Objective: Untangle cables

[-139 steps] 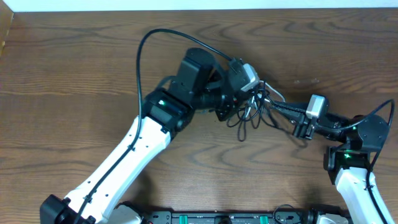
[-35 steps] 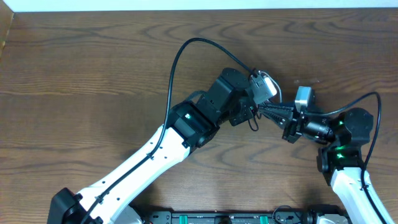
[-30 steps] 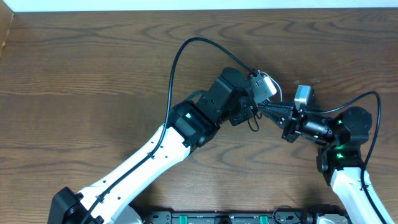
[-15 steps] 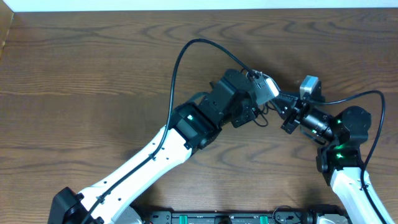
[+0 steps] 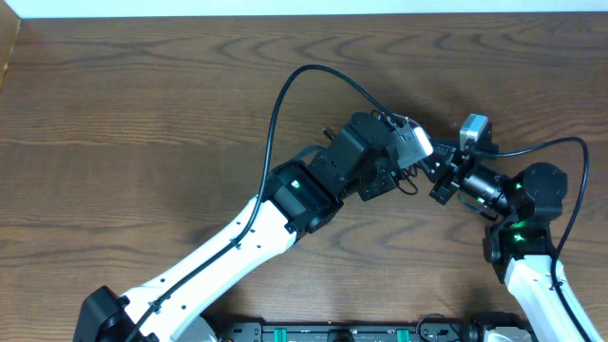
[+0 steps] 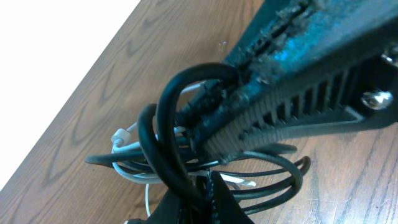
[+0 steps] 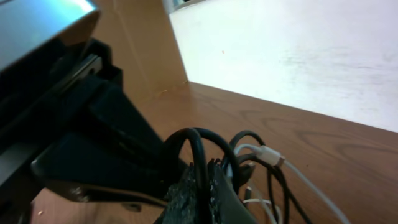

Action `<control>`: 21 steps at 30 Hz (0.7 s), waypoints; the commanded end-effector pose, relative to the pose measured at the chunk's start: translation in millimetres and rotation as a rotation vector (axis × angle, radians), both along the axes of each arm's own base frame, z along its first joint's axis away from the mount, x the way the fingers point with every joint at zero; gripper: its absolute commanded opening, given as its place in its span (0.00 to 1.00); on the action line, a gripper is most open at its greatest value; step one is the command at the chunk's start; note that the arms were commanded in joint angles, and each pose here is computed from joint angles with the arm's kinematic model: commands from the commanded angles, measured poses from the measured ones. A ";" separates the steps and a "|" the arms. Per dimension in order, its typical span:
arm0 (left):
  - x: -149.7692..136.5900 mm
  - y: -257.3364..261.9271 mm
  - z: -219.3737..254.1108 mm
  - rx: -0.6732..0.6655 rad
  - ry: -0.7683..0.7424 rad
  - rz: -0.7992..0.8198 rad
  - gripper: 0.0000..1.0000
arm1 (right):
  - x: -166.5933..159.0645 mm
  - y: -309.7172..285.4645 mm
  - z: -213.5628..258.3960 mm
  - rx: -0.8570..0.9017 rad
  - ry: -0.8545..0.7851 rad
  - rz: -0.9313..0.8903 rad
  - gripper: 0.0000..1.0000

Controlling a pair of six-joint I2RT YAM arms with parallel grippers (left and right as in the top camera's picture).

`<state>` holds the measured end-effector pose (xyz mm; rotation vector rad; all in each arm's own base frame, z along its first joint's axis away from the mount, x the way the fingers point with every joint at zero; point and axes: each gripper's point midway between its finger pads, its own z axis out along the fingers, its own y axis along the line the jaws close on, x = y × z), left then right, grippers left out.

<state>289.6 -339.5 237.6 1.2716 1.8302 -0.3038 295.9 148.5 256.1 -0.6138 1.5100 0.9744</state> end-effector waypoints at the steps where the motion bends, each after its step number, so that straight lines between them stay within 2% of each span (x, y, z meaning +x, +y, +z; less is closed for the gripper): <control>1: -18.9 -18.8 6.1 -0.044 0.017 -0.092 0.08 | -20.6 21.1 2.3 -0.009 -0.016 0.146 0.01; 5: -19.7 -19.4 6.2 -0.046 0.018 -0.095 0.08 | -29.6 34.9 2.2 -0.028 -0.054 0.196 0.01; 8: -30.4 -27.2 8.2 -0.078 0.049 -0.157 0.07 | -33.5 44.2 2.4 -0.049 -0.100 0.213 0.01; 17: -48.6 -37.6 9.8 -0.106 0.086 -0.238 0.07 | -14.2 45.9 -13.4 -0.076 -0.081 0.135 0.01; 18: -50.3 -39.0 10.1 -0.107 0.084 -0.243 0.07 | -12.6 46.1 -17.0 -0.077 -0.069 0.136 0.03; 20: -50.6 -39.5 10.4 -0.106 0.081 -0.243 0.07 | -9.4 46.7 -24.9 -0.080 -0.042 0.137 0.17; 21: -49.9 -39.1 10.2 -0.105 0.081 -0.240 0.07 | -8.0 47.0 -28.9 -0.081 -0.029 0.138 0.40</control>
